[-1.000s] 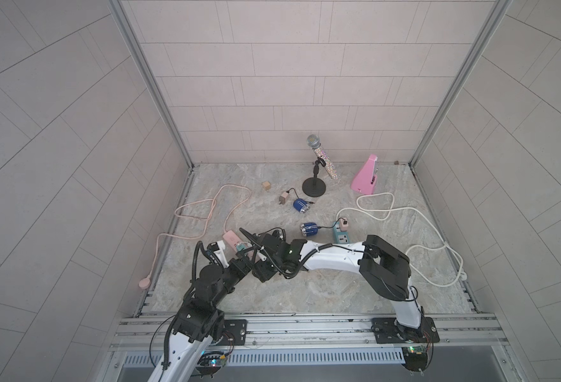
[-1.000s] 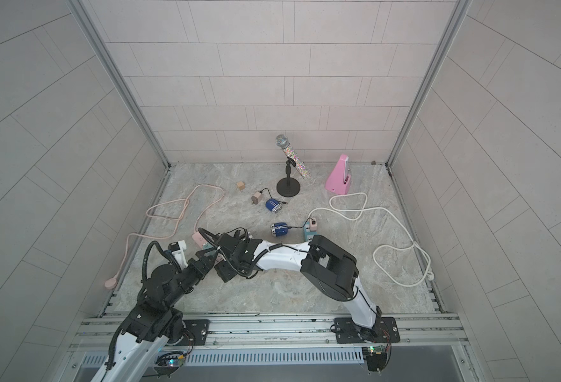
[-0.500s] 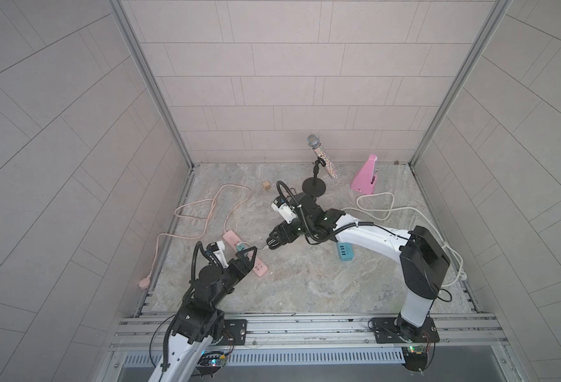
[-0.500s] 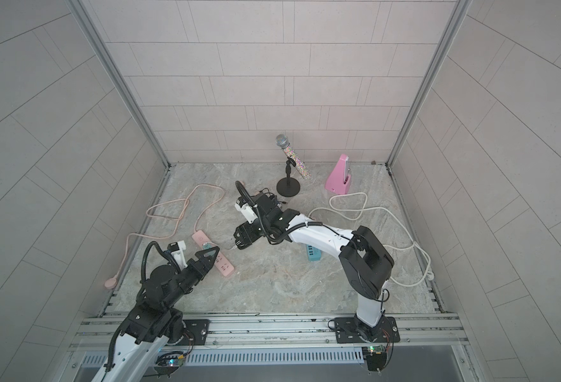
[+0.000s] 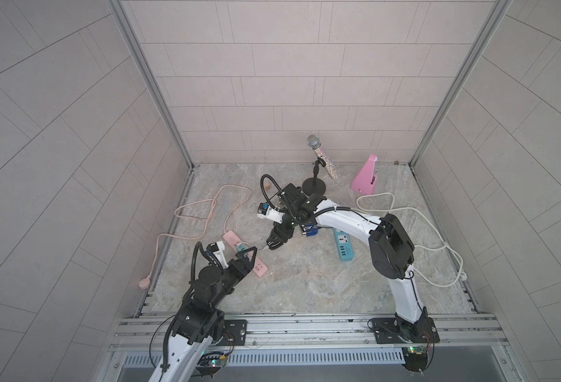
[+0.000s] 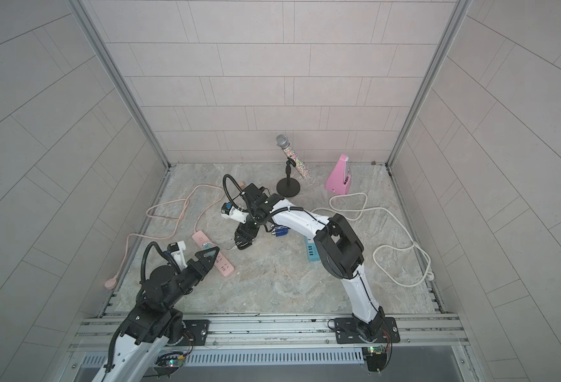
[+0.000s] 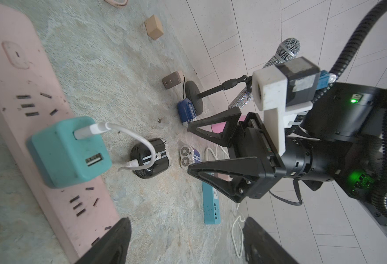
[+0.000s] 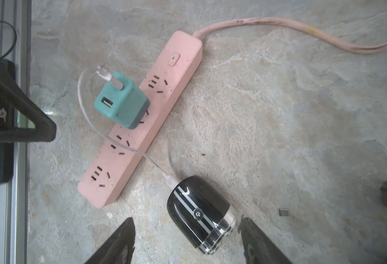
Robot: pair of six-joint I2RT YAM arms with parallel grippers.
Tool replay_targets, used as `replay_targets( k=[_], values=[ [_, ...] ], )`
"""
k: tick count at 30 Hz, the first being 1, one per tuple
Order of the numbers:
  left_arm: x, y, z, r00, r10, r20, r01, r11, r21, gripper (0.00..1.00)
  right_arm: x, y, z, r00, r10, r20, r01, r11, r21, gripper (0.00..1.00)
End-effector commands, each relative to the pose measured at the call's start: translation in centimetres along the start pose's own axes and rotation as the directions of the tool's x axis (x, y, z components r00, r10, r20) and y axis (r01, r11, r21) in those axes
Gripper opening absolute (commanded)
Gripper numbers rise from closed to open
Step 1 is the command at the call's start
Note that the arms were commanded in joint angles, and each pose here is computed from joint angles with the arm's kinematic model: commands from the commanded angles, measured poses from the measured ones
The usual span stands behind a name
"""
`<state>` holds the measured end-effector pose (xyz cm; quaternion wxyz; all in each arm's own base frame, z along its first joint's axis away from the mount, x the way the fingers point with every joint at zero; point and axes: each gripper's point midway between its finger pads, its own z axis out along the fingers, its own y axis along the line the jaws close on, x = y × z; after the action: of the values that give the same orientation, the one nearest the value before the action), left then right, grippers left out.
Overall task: Unplug the electric shaver
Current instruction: Pick up the electric shaver from the center of the board.
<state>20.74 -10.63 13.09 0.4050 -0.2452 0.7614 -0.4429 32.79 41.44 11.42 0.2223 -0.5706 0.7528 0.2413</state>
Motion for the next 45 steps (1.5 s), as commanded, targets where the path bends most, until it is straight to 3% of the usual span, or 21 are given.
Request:
replay_targets(
  k=[1,16,27,45],
  values=[
    [0.7,1.9,0.1,1.000,-0.003,-0.024,0.002,0.998,-0.064,0.81,1.6,1.6,0.4,0.994,-0.086,-0.074,0.081,0.994,-0.067,0.74],
    [0.8,1.9,0.1,1.000,-0.004,-0.026,0.002,0.998,-0.065,0.82,3.3,1.4,4.8,0.960,-0.172,-0.219,0.168,0.985,-0.036,0.75],
    [0.8,2.1,0.0,1.000,-0.005,-0.023,0.004,0.998,-0.069,0.82,6.2,-1.0,5.7,0.917,-0.177,-0.356,0.212,0.975,0.061,0.75],
    [0.8,1.8,0.2,1.000,-0.004,-0.024,0.003,0.998,-0.057,0.82,6.5,-2.4,3.4,0.943,-0.106,-0.316,0.156,0.978,0.138,0.70]
  ],
)
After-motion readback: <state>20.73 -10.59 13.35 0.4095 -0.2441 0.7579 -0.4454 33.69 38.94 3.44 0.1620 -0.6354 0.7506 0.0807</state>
